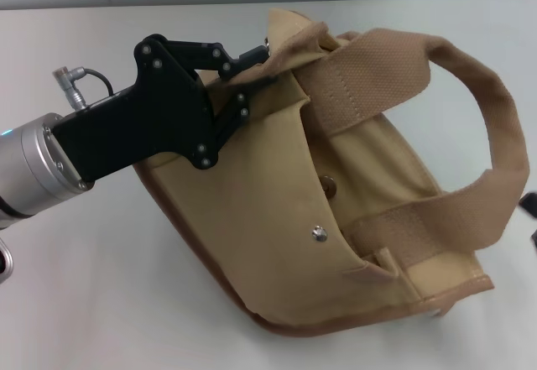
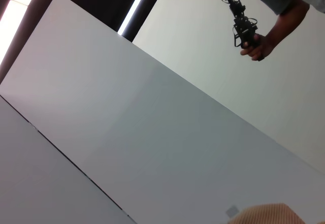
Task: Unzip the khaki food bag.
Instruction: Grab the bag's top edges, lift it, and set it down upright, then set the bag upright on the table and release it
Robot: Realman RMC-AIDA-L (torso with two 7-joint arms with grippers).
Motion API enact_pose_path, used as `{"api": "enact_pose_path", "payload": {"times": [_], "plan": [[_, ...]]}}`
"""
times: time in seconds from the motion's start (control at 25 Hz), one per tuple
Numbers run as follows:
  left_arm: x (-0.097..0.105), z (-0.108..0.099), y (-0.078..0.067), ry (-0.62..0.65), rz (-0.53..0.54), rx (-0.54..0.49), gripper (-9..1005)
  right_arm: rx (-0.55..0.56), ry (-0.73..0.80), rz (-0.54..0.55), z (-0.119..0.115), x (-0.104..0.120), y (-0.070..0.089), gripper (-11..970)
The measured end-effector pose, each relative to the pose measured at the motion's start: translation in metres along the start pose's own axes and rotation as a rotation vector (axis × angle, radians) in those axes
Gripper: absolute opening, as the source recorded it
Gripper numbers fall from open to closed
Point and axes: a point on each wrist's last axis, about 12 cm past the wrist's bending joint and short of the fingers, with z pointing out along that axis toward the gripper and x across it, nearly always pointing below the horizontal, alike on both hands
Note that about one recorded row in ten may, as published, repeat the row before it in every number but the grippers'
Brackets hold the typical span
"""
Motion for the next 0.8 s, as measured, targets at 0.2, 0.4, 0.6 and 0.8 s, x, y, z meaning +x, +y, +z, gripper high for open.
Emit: {"api": "enact_pose_path", "payload": {"times": [0.2, 0.4, 0.6, 0.8], "plan": [[0.000, 0.000, 0.000, -0.003, -0.001, 0.000, 78, 0.052, -0.010, 0.059, 0.002, 0.001, -0.009, 69], [-0.001, 0.000, 0.000, -0.003, -0.001, -0.001, 78, 0.051, 0.030, 0.211, 0.003, 0.009, -0.028, 124], [-0.001, 0.000, 0.000, -0.003, 0.000, -0.003, 78, -0.044, 0.126, 0.232, 0.003, 0.019, -0.030, 338], [0.000, 0.000, 0.001, -0.003, 0.000, -0.004, 77, -0.153, 0.165, 0.247, 0.008, 0.023, -0.025, 540]]}}
